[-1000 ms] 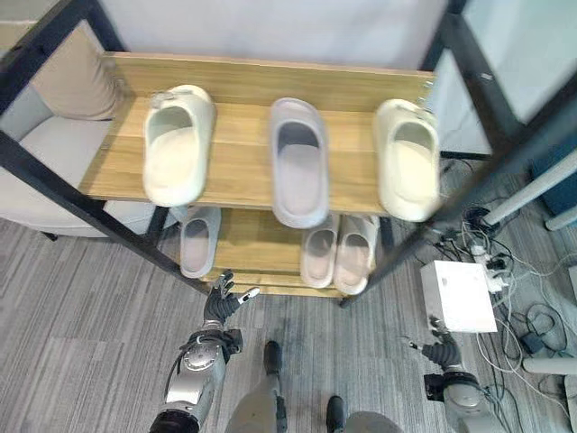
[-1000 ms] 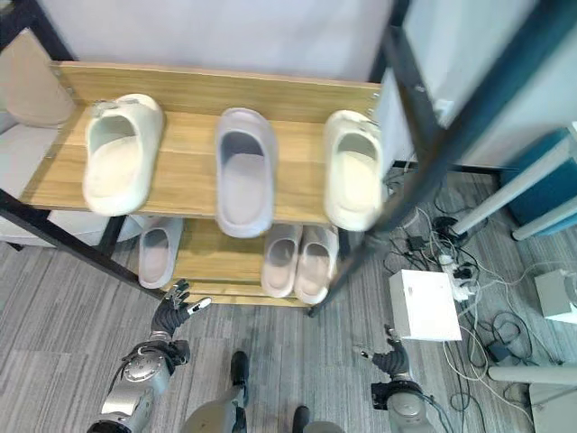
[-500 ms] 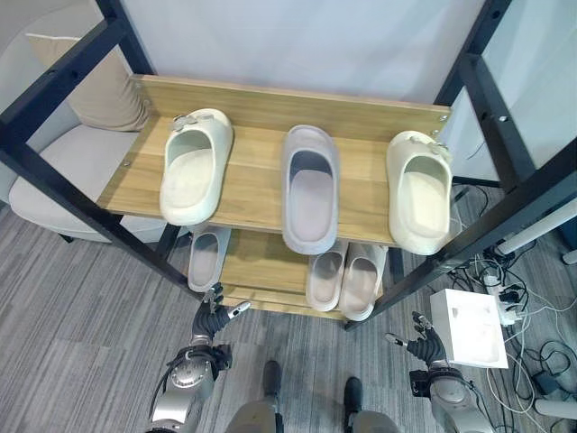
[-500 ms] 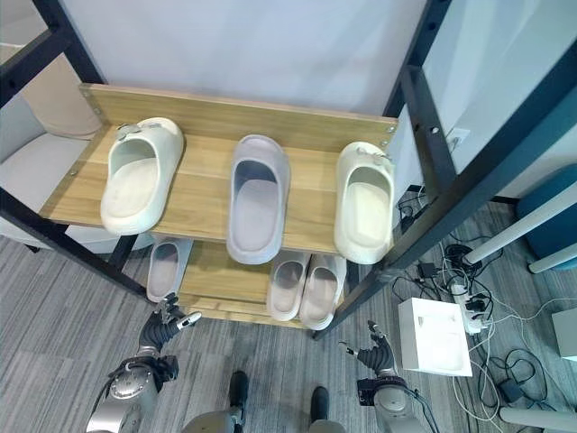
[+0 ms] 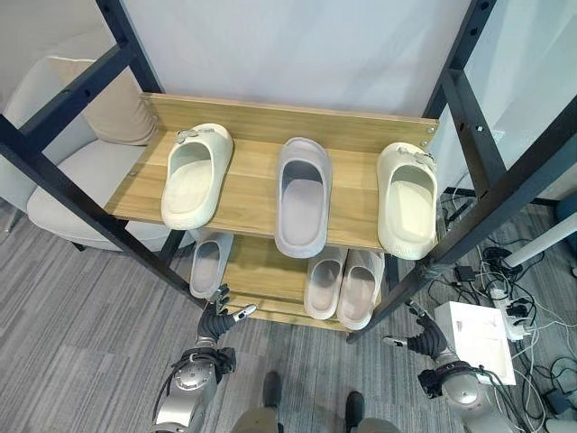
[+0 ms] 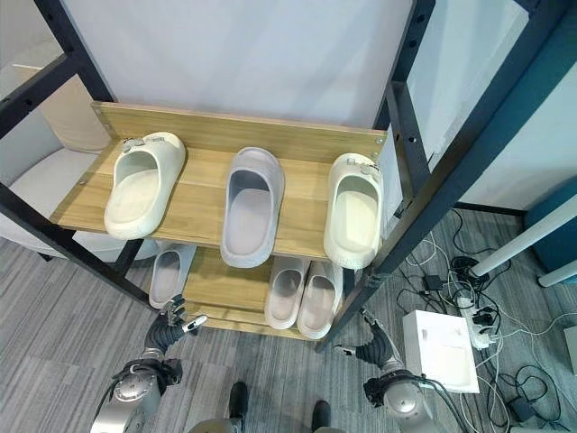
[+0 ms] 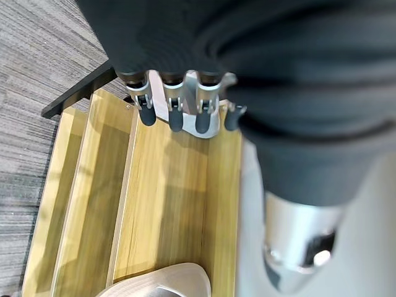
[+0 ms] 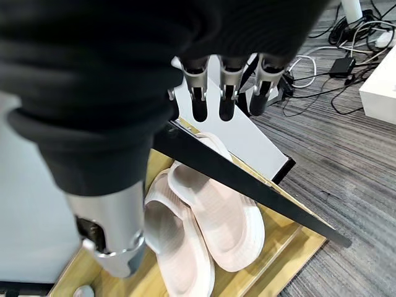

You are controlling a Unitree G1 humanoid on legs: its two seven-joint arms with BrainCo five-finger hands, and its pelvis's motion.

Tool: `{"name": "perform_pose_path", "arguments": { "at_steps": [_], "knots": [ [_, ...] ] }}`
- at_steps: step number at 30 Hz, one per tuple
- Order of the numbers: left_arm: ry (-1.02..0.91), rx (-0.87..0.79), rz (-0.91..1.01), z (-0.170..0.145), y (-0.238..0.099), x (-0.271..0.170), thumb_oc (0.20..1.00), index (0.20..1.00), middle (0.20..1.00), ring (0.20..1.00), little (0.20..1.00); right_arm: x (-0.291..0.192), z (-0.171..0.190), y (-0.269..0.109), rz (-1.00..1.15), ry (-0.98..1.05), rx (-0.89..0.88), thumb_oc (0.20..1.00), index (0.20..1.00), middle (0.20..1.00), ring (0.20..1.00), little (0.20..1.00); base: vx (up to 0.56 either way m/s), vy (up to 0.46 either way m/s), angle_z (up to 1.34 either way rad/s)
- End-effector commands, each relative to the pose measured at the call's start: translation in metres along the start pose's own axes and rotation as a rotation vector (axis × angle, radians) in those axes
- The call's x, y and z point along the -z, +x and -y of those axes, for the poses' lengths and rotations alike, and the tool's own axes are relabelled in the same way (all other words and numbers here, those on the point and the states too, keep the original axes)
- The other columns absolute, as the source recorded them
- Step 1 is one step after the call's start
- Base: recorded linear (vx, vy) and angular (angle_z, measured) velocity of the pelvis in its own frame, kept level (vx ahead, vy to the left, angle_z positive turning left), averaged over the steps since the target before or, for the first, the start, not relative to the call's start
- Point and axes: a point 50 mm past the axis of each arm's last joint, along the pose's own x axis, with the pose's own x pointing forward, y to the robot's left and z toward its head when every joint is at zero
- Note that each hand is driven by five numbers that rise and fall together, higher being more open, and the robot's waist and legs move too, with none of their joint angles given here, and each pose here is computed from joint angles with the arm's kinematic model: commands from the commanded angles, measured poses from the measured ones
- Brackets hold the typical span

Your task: Arrange the slippers neatly on the shoe rack.

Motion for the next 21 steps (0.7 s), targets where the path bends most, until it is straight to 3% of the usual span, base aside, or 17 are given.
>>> {"name": "perform_pose_path", "arguments": {
  "at_steps": [1,11,14,18,21],
  "knots": [
    [0.066,0.008,0.128,-0.002,0.01,-0.027,1.0,1.0,1.0,1.0,1.0,-0.019,-0.001,-0.002,0.125,-0.064,-0.03,1.0,1.0,1.0,1.0,1.0,0.0,0.0,0.0],
    [0.031,-0.008,0.146,-0.004,0.01,-0.03,1.0,1.0,1.0,1.0,1.0,0.098,-0.022,-0.034,-0.447,0.0,0.029,1.0,1.0,1.0,1.0,1.0,-0.02,-0.001,-0.07],
    [0.059,0.023,0.145,-0.001,0.009,-0.03,1.0,1.0,1.0,1.0,1.0,0.076,-0.026,-0.017,-0.339,-0.005,-0.01,1.0,1.0,1.0,1.0,1.0,-0.01,-0.002,-0.06],
    [0.066,0.036,0.128,0.003,0.009,-0.026,1.0,1.0,1.0,1.0,1.0,0.003,-0.01,0.012,0.015,-0.124,-0.001,1.0,1.0,1.0,1.0,1.0,0.0,0.011,0.05],
    [0.069,0.031,0.116,0.003,0.007,-0.023,1.0,1.0,1.0,1.0,1.0,-0.032,0.003,0.013,0.179,-0.155,0.036,1.0,1.0,1.0,1.0,1.0,0.0,0.011,0.11]
  ]
}}
